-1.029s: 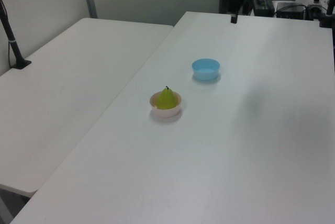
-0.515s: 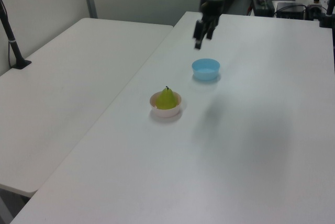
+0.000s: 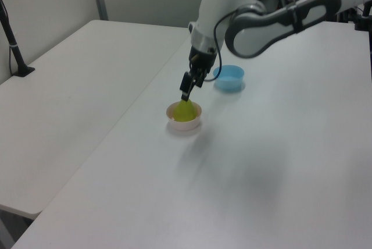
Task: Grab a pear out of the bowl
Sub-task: 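Lower the gripper into the pink bowl and close it on the pear, then lift the green pear out of the pink bowl and carry it toward the blue bowl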
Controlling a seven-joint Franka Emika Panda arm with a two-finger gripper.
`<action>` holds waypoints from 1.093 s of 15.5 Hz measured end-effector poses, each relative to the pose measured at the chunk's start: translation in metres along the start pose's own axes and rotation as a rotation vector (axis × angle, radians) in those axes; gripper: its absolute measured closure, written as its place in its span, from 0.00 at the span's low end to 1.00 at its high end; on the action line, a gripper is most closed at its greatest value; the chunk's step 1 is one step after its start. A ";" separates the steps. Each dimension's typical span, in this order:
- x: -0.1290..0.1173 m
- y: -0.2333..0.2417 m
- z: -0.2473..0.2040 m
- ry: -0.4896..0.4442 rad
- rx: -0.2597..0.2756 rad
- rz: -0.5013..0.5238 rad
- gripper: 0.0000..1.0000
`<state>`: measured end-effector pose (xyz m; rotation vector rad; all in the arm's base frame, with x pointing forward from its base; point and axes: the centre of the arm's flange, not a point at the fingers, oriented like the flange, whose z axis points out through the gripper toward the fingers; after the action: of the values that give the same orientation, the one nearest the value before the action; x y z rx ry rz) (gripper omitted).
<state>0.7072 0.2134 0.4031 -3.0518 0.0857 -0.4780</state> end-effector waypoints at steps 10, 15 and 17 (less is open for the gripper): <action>-0.004 0.002 0.059 0.025 -0.014 -0.006 0.04; -0.004 0.006 0.076 0.043 -0.020 -0.007 0.13; -0.004 0.009 0.081 0.048 -0.030 -0.012 0.16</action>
<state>0.7275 0.2081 0.3247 -3.0719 0.0766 -0.5562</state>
